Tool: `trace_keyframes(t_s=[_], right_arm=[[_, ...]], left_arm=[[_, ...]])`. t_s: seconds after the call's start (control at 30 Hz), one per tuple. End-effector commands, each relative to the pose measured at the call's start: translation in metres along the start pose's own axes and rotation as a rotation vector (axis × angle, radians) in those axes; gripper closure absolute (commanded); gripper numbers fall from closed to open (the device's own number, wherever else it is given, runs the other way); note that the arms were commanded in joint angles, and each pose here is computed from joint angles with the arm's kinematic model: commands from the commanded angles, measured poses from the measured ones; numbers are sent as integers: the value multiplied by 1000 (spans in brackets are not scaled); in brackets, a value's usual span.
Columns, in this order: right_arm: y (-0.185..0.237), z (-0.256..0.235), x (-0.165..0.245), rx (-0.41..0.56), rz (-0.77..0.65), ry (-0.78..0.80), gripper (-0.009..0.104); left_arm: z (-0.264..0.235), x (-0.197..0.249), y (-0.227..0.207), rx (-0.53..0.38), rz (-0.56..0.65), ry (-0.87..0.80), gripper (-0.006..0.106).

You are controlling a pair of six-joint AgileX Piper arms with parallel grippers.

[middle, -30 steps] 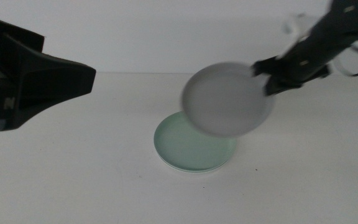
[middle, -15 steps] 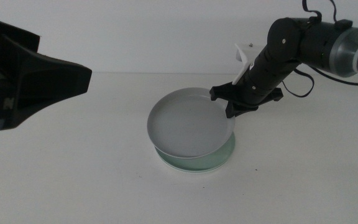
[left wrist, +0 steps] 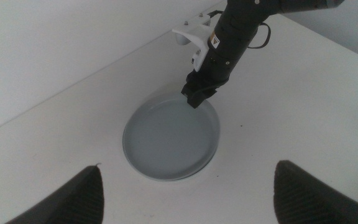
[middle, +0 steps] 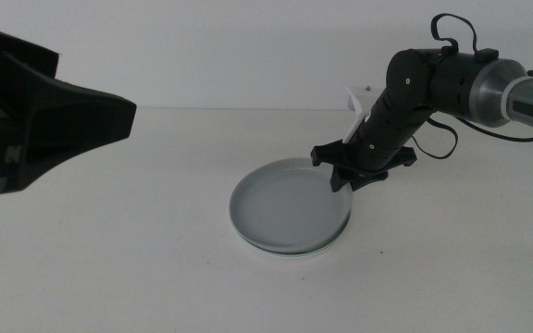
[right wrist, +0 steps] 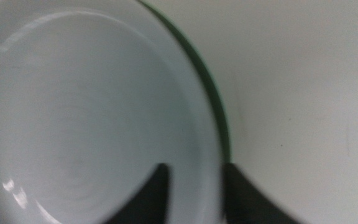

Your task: Stack the three bowls on top of each other.

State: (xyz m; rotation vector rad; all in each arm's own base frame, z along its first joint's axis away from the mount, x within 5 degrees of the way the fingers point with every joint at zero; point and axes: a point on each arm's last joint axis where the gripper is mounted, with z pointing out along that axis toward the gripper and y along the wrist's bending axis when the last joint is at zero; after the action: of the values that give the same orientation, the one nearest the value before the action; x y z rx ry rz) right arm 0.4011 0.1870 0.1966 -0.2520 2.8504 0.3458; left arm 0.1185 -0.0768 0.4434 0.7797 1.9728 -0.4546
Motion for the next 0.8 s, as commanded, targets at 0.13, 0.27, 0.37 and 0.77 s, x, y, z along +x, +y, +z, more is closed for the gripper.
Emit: trace_keyframes(t_s=[0.13,0.27,0.37,0.77], right_arm=[[-3,-34,-7,5,-41,-84,19],[-9,-82,-11,16,-66,-208,2],[-19,-135,-9,28,-92,-329,2],[-70,-255,126,138,16,-707,2]], left_arm=[[-2,-1,-1,2,-4,-17,7],[-2,-1,-1,2,-4,-17,7],[-2,-1,-1,2,-4,-17,7],[-2,0,-1,-1,-2,-16,7]])
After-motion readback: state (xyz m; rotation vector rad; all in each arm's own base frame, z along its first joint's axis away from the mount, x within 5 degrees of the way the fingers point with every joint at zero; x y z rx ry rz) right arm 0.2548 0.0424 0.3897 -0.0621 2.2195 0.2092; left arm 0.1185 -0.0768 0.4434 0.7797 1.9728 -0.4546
